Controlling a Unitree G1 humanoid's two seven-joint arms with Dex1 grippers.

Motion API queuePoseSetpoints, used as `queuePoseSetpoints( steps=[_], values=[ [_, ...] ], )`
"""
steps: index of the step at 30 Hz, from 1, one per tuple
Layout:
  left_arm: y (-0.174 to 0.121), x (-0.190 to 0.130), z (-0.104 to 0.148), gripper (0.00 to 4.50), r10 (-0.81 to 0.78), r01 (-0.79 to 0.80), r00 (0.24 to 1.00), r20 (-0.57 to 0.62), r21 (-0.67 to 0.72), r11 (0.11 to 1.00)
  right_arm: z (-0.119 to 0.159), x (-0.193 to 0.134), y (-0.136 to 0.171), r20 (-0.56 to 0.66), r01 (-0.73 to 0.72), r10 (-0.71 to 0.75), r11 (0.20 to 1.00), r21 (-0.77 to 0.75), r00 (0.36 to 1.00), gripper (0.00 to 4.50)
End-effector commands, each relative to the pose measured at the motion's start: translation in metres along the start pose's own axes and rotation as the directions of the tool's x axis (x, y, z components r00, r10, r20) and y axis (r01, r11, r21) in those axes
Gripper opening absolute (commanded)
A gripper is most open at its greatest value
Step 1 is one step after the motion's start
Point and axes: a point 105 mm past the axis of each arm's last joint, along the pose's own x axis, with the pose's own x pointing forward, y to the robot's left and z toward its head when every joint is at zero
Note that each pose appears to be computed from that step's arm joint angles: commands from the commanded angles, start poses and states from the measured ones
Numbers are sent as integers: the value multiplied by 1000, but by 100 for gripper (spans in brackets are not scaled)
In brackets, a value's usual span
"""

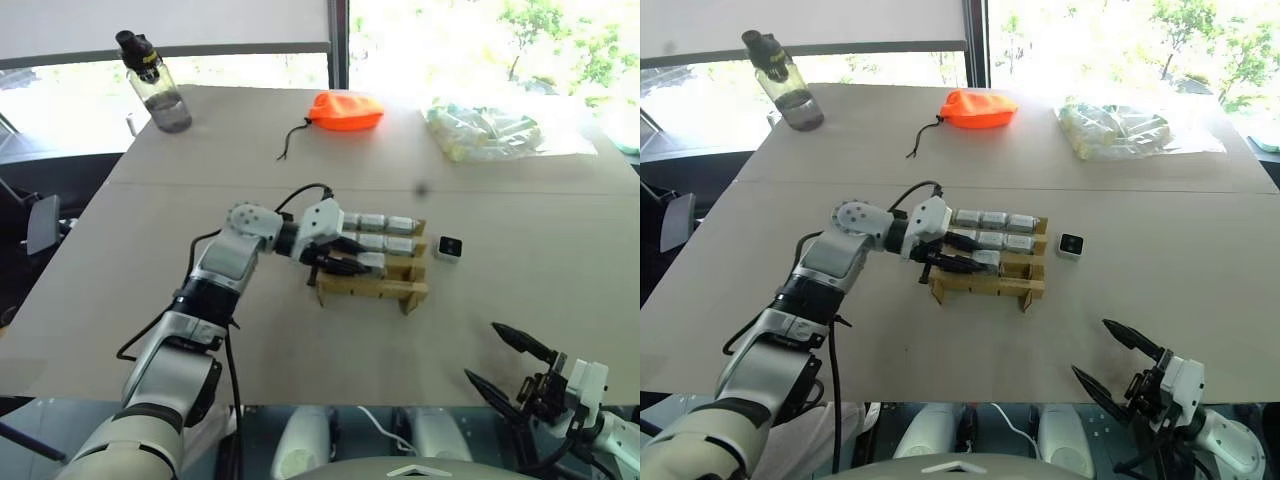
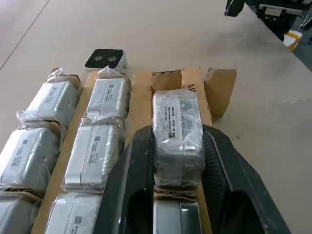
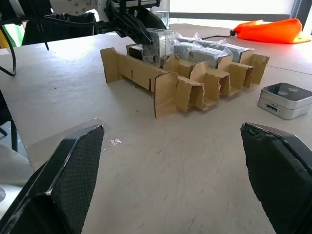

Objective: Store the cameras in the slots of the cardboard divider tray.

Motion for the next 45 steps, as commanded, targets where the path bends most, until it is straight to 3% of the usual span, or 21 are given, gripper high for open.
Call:
queuePoseSetpoints(
  steps=[1, 8, 9, 10, 14, 16, 23, 28, 32, 39, 45],
  values=[
    [-5, 7, -13, 72, -21, 20, 999, -37, -25, 999, 7, 0, -3, 16, 4, -3, 999, -33, 1000, 446],
    [-1, 7, -10, 72, -20, 19, 999, -30, -40, 999, 8, 0, -2, 17, 2, -1, 999, -32, 1000, 446],
    [-2, 6, -6, 173, -29, 29, 1000, -8, -54, 998, 8, 1, -2, 18, 2, -1, 999, -32, 1000, 450],
    [-2, 6, -3, 196, -33, 34, 999, 6, -62, 998, 8, 1, -2, 19, 2, -1, 1000, -31, 1000, 450],
    [4, 6, 1, 384, 12, -12, 1000, -7, -21, 1000, 9, 1, -2, 19, 1, 0, 1000, -30, 1000, 450],
    [5, 2, 5, 445, 22, -22, 1000, 13, -15, 1000, 9, 1, -2, 18, 0, 0, 1000, -30, 1000, 450],
    [6, -28, 51, 445, 54, -60, 981, 186, 27, 998, 10, 0, -6, 14, 14, -14, 999, -30, 1000, 450],
    [-15, -55, 85, 445, 37, -42, 955, 294, 12, 999, 19, 13, -33, 3, 109, -109, 994, -25, 994, 450],
    [-40, -65, 86, 445, 41, -35, 960, 276, -28, 999, 30, 33, -56, -10, 176, -177, 983, -41, 984, 450],
    [-47, -83, 78, 445, 231, -206, 943, 240, -125, 970, 40, 73, -77, -47, 301, -301, 954, 4, 953, 450],
    [-52, -90, 70, 445, 342, -312, 920, 193, -173, 934, 27, 96, -86, -154, 368, -358, 929, 40, 921, 450]
  ],
)
